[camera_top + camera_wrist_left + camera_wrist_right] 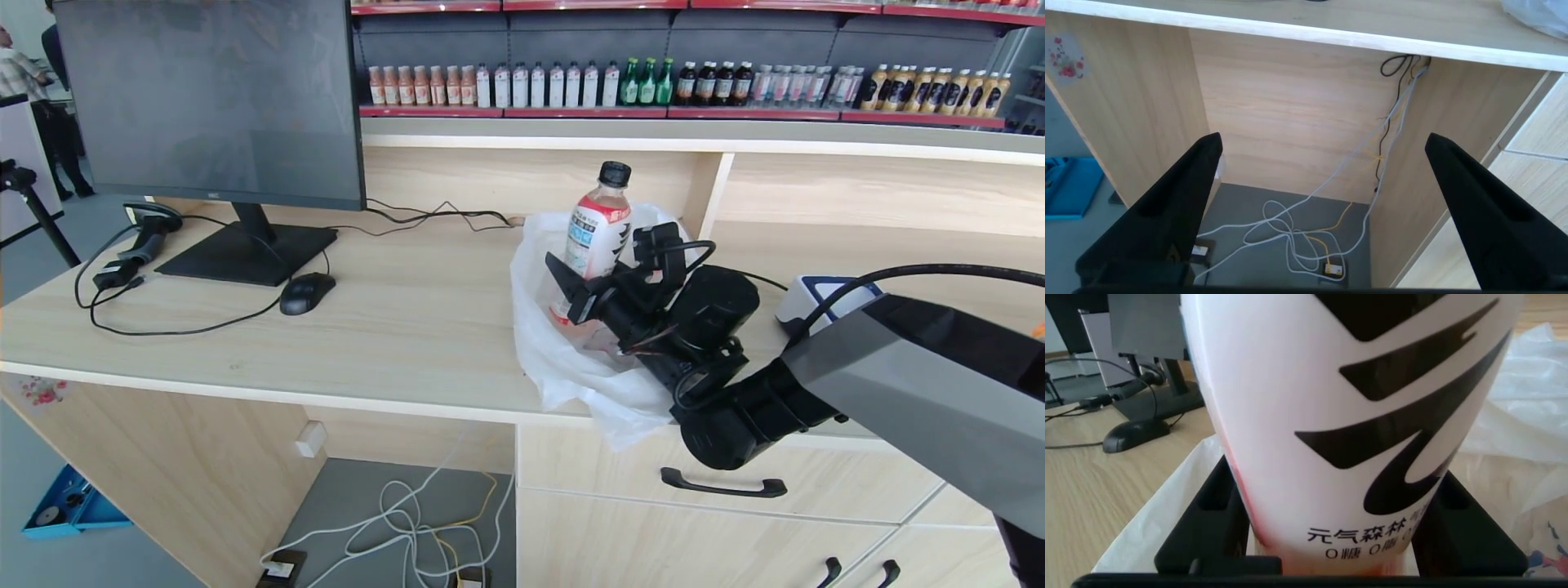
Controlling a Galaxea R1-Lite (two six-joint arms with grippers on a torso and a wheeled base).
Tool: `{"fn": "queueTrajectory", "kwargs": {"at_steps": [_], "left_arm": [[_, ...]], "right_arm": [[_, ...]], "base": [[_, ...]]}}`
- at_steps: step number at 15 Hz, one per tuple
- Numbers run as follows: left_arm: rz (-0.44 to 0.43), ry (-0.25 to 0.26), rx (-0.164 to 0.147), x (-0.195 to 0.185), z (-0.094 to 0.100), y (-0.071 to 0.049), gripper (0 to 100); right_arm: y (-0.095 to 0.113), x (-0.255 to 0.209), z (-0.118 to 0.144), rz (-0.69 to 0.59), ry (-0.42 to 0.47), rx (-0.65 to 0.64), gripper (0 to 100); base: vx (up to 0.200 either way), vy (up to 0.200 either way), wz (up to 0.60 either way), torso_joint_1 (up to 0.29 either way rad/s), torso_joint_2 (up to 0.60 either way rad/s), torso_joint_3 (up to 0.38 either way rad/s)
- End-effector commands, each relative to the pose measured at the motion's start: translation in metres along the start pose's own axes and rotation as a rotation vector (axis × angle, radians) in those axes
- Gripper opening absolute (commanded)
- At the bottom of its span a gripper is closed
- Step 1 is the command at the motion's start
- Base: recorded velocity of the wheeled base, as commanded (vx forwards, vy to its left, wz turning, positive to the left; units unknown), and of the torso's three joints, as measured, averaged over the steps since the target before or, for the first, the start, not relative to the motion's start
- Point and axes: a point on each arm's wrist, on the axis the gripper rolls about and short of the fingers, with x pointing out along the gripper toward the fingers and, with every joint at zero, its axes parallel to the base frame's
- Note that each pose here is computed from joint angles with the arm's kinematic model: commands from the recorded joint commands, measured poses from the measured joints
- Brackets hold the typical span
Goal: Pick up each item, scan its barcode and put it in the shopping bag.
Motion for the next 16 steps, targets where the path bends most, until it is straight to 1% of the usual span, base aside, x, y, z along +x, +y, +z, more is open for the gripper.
{"fn": "queueTrajectory", "kwargs": {"at_steps": [1, 4, 5, 13, 15, 16], "left_arm": [[0.001, 0.0, 0.0, 0.0001, 0.0001, 0.0, 100], [0.002, -0.001, 0.0, 0.0, 0.0001, 0.0, 100], [0.001, 0.0, 0.0, 0.0001, 0.0001, 0.0, 100], [0.002, -0.001, -0.002, 0.0, 0.0001, 0.0, 100], [0.001, 0.0, -0.002, 0.0001, 0.0001, 0.0, 100], [0.001, 0.0, -0.003, 0.0001, 0.0001, 0.0, 100]], "right_arm": [[0.0001, -0.0002, -0.0029, -0.001, 0.007, 0.0, 0], [0.0001, -0.0005, -0.003, -0.003, 0.007, 0.0, 0], [0.0, -0.0003, -0.0033, -0.003, 0.005, 0.0, 100], [0.0004, 0.0, 0.0012, 0.0, -0.032, -0.011, 100], [0.0005, -0.0006, 0.0024, 0.001, -0.047, -0.021, 100], [0.0007, -0.0012, 0.0043, 0.002, -0.068, -0.027, 100]], "base": [[0.0, 0.0, 0.0, 0.0, 0.0, 0.0], [0.0, 0.0, 0.0, 0.0, 0.0, 0.0], [0.0, 0.0, 0.0, 0.0, 0.0, 0.0], [0.0, 0.0, 0.0, 0.0, 0.0, 0.0], [0.0, 0.0, 0.0, 0.0, 0.0, 0.0], [0.0, 0.0, 0.0, 0.0, 0.0, 0.0]]}}
